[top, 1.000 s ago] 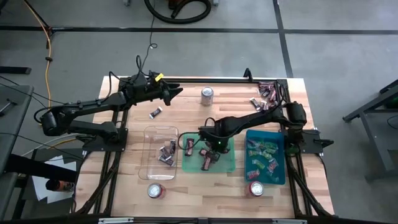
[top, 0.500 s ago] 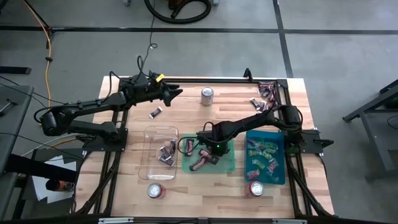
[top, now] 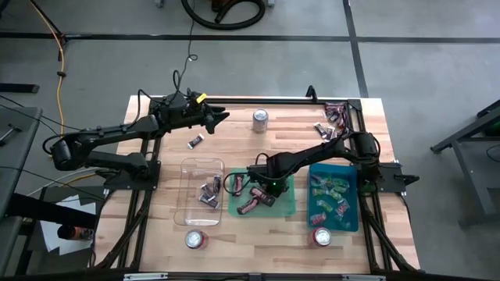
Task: Organize candy in baskets
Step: Put the brown chocolate bar into the green bin, then put the brown white chocolate bar into the transparent bin
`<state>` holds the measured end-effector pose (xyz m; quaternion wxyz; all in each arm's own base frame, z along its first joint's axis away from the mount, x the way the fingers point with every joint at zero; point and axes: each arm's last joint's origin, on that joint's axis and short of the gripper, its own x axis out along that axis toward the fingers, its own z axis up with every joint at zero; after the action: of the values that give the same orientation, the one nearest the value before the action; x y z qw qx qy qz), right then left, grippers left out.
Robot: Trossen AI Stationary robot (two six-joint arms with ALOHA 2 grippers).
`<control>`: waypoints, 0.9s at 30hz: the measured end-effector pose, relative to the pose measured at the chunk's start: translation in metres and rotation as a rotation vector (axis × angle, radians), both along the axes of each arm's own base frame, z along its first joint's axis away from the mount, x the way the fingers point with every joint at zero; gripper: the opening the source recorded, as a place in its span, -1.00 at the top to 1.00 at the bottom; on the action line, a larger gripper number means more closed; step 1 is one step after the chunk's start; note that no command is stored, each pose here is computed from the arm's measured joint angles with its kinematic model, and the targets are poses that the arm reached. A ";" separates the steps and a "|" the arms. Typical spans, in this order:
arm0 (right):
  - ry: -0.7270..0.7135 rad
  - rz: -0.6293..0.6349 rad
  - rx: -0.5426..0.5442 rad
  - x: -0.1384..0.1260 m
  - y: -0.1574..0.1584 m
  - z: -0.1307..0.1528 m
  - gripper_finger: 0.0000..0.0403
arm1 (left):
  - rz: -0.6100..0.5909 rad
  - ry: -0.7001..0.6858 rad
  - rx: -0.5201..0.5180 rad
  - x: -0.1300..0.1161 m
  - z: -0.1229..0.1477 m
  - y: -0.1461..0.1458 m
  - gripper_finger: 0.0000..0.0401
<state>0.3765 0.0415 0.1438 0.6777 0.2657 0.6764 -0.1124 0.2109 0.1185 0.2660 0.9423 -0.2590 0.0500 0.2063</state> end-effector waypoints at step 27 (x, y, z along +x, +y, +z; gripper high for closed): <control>-0.101 -0.143 -0.342 -0.123 -0.076 0.112 -0.16 | 0.002 0.000 0.006 0.000 0.000 0.000 0.04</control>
<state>0.2534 -0.0347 0.2557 0.7362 0.1994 0.5921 -0.2600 0.2108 0.1186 0.2663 0.9428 -0.2562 0.0491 0.2074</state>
